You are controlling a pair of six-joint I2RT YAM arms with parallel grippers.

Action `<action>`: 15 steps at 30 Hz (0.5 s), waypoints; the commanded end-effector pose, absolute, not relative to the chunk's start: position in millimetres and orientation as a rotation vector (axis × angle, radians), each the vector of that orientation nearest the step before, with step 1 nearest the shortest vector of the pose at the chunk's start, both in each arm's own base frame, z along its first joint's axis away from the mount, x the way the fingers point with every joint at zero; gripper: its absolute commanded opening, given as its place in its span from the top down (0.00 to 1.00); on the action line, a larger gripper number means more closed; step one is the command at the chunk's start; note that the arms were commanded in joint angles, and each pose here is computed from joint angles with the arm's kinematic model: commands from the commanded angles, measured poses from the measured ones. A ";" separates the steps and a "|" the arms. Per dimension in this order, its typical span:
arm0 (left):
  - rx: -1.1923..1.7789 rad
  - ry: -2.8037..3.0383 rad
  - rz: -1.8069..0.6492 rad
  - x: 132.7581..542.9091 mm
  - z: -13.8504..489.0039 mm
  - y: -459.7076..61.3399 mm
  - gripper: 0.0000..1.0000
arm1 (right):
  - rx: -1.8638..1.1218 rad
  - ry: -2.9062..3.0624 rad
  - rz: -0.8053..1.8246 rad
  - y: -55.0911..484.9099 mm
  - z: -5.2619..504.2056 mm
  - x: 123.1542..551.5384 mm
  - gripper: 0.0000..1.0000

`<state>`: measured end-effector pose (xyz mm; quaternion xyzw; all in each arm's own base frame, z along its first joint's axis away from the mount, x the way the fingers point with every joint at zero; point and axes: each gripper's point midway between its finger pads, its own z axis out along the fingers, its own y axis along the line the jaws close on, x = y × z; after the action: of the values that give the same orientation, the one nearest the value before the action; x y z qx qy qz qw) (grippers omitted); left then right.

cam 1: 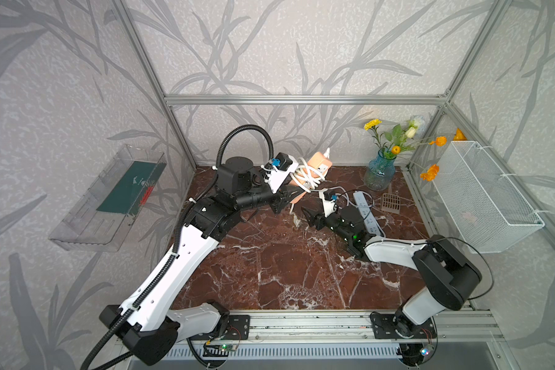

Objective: Wrap the cord around the power strip
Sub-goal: Wrap the power cord around the power strip.

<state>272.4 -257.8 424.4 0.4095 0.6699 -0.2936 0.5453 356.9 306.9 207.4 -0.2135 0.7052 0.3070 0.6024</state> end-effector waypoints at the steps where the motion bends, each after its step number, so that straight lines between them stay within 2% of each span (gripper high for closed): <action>1: 0.928 1.427 -0.690 265.3 472.4 -254.3 1.00 | -0.526 1.618 0.722 321.9 213.8 348.4 0.25; 10: 0.916 1.422 -0.712 258.8 479.2 -252.8 1.00 | -0.450 1.560 0.622 357.6 228.4 424.7 0.27; 11: 0.915 1.423 -0.714 258.8 479.1 -252.7 1.00 | -0.446 1.569 0.604 359.4 223.6 433.1 0.31; 13: 0.909 1.422 -0.710 259.5 480.2 -252.1 1.00 | -0.447 1.585 0.601 362.9 210.0 443.2 0.47; 15: 0.890 1.432 -0.680 264.3 481.2 -249.0 1.00 | -0.457 1.594 0.593 362.4 195.7 440.8 0.74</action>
<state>272.9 -257.5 427.0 0.3989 0.6730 -0.2996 0.5461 434.4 367.1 213.8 -0.2030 0.6891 0.2788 0.6373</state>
